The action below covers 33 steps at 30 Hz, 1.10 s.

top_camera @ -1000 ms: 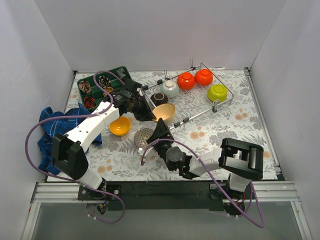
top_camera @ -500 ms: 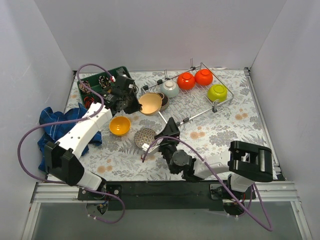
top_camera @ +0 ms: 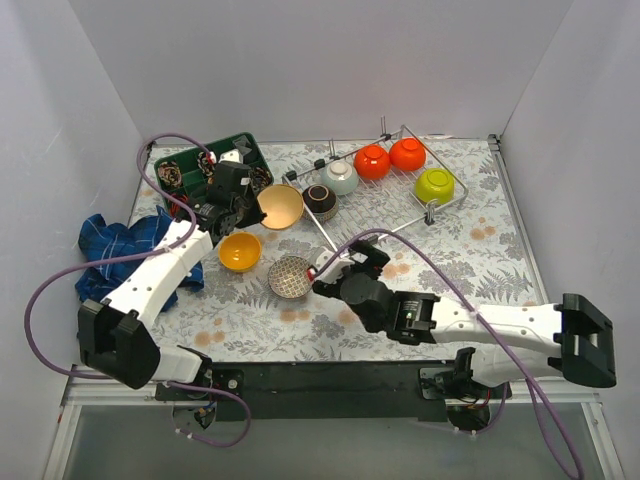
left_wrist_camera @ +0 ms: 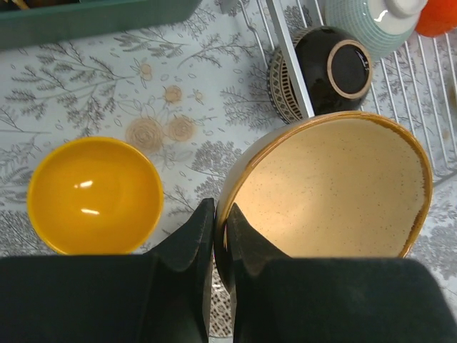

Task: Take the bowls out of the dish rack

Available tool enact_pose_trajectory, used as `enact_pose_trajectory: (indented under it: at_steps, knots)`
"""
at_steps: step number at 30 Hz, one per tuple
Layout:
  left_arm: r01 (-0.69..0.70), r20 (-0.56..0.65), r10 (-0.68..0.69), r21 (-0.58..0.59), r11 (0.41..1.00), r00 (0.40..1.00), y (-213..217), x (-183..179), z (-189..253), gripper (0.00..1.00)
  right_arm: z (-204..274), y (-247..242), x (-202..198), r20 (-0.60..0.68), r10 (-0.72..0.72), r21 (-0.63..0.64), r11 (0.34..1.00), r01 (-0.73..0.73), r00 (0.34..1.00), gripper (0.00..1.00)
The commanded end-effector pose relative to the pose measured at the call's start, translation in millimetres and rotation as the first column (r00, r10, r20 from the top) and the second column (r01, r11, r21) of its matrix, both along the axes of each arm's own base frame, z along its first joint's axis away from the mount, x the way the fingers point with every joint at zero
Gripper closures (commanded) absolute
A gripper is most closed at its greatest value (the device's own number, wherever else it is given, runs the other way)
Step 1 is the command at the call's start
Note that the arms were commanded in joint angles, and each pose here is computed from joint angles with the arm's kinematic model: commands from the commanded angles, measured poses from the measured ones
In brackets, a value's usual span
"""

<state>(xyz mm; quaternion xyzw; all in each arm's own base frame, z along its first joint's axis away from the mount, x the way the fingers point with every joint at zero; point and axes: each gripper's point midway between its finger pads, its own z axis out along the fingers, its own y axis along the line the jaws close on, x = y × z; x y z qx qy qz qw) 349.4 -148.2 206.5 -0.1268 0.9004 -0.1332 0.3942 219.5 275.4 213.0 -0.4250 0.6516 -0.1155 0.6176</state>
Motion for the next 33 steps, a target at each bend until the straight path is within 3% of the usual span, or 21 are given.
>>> enact_pose_trajectory:
  at_steps: [1, 6, 17, 27, 33]
  knots:
    - [0.023, 0.159, -0.027, 0.028, 0.999, 0.987, 6, 32, 17, 1.0, -30, -17, -13, -0.312, 0.015, 0.19, 0.981, 0.047, 0.95, 0.02]
    - [0.039, 0.131, -0.042, 0.022, 0.999, 0.99, 8, 53, -17, 1.0, -25, -31, -11, -0.394, 0.052, 0.332, 0.939, 0.09, 0.918, 0.01]
    - [0.063, 0.045, -0.063, 0.015, 0.998, 0.997, -1, 67, -81, 1.0, -28, -58, -4, -0.423, 0.0, 0.36, 0.918, 0.168, 0.906, 0.02]
    - [0.001, -0.037, 0.001, 0.051, 0.999, 0.999, 23, 34, -115, 1.0, -35, -64, 5, -0.457, -0.018, 0.357, 0.912, 0.202, 0.889, 0.01]
    - [-0.022, -0.034, 0.024, 0.059, 0.998, 0.999, 36, 18, -114, 1.0, -37, -62, 9, -0.466, -0.02, 0.348, 0.915, 0.204, 0.885, 0.01]
